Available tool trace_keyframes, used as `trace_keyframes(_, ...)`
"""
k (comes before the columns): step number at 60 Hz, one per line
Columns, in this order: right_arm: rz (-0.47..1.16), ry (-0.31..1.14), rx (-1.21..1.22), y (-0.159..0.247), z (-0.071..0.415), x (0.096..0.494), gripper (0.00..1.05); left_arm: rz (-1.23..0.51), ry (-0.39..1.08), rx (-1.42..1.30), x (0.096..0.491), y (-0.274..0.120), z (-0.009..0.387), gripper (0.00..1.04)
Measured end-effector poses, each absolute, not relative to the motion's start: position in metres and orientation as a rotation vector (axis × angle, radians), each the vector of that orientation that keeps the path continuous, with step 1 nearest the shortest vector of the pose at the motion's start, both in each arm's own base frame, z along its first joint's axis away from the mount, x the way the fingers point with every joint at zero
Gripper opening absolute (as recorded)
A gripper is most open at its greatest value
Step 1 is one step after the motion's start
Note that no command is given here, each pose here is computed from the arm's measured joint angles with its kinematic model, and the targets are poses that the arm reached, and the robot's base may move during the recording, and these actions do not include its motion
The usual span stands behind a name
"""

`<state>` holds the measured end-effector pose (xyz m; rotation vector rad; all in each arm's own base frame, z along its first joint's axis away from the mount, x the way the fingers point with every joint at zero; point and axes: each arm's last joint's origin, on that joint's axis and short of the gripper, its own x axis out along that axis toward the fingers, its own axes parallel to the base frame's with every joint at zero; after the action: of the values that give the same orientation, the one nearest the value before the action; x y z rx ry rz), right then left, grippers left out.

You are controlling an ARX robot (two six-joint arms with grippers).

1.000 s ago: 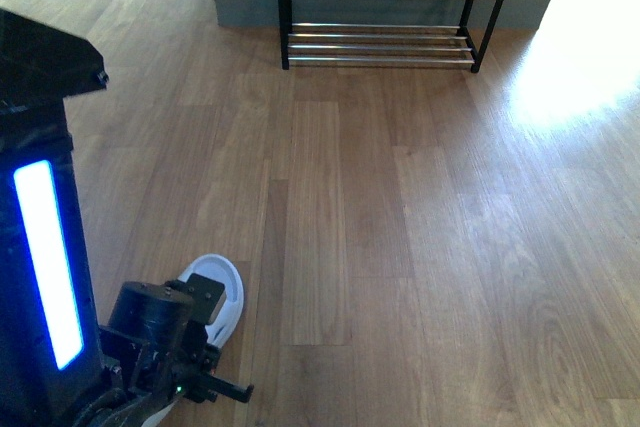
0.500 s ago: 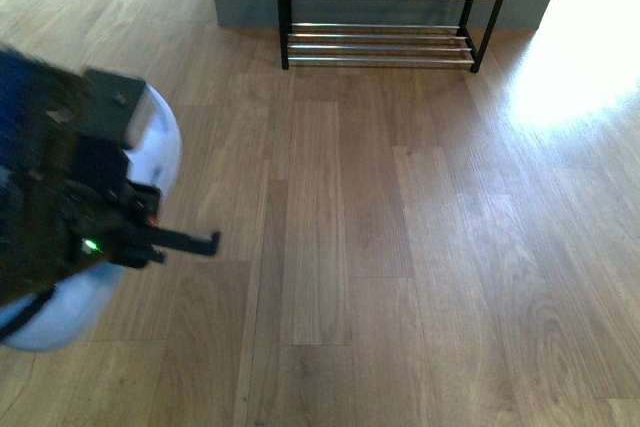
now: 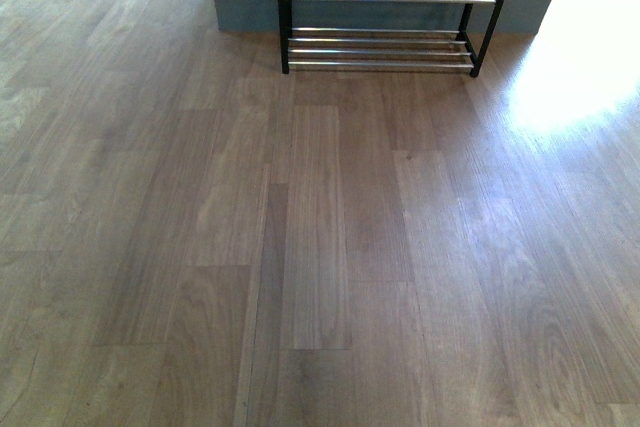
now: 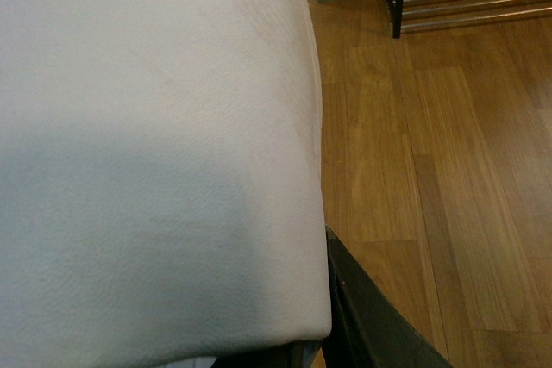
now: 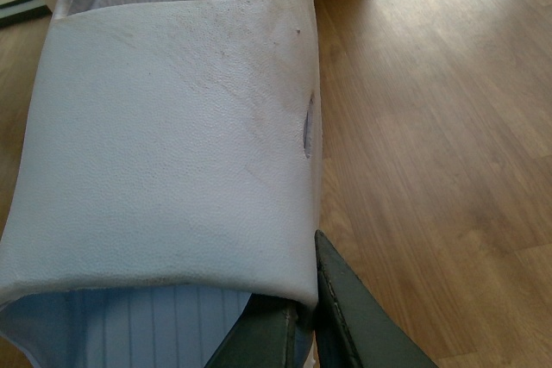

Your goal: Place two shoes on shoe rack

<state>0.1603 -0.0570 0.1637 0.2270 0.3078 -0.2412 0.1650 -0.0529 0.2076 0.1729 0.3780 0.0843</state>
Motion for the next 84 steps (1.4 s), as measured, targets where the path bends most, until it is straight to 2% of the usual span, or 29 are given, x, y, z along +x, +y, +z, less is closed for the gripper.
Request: trace_keyframes(84,-0.24,0.308,0.227,-0.0569,0.1637,0.1603,0.02,0.082,0.378,0.176,0.1647,-0.0531,0.2074,0.02)
